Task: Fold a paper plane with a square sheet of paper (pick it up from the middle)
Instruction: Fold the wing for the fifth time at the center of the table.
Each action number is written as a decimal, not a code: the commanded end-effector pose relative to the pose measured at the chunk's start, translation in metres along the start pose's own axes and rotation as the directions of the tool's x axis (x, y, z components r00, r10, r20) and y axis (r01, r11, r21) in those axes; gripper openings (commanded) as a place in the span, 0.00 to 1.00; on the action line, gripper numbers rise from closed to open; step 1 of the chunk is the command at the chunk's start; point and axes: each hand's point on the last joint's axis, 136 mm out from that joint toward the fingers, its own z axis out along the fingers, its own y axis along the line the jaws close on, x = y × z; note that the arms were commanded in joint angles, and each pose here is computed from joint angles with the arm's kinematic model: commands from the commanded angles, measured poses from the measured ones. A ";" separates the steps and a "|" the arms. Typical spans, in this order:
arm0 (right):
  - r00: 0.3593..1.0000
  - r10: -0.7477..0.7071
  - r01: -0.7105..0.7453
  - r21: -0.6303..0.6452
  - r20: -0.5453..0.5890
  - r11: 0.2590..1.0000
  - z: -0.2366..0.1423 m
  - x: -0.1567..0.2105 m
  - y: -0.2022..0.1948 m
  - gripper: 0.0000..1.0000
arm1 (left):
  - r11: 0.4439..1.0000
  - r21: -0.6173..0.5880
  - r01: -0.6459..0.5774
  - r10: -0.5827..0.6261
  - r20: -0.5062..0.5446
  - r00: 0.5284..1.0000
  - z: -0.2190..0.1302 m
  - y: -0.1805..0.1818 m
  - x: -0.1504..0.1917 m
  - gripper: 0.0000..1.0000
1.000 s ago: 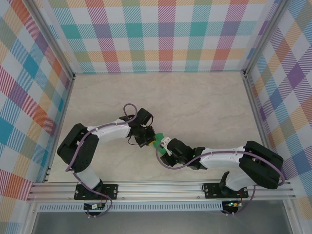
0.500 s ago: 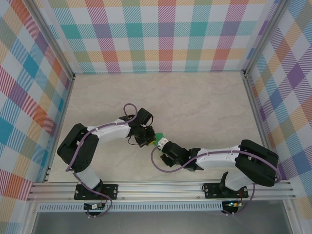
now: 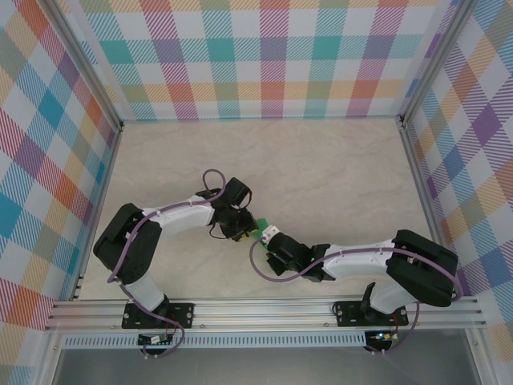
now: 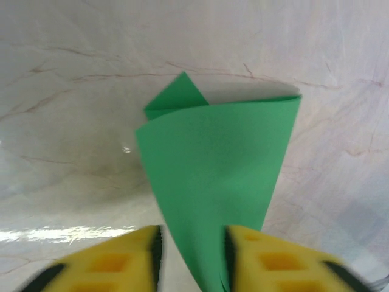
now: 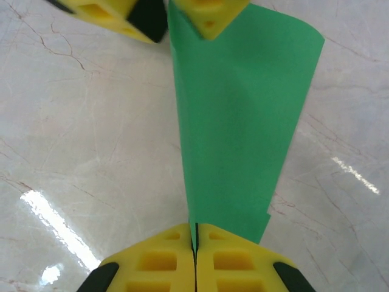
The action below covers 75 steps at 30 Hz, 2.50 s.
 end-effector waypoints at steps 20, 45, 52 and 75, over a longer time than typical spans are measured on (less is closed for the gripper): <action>0.859 0.506 -0.503 -0.313 -0.078 0.806 0.007 -0.006 0.012 0.03 | 0.987 0.145 -0.062 0.039 0.156 0.987 -0.053 0.002 0.003 0.52; 0.617 0.762 -0.769 -0.354 -0.196 0.531 0.001 -0.002 -0.005 0.07 | 0.961 0.267 -0.074 0.046 0.109 0.993 -0.036 -0.010 0.012 0.39; 0.554 0.802 -0.812 -0.356 -0.222 0.462 0.000 -0.004 -0.007 0.07 | 0.954 0.290 -0.077 0.050 0.101 0.994 -0.032 -0.020 0.013 0.37; 0.446 0.834 -0.890 -0.260 -0.325 0.375 0.015 0.018 -0.013 0.08 | 0.919 0.367 -0.145 0.140 0.041 0.989 0.004 -0.063 0.031 0.35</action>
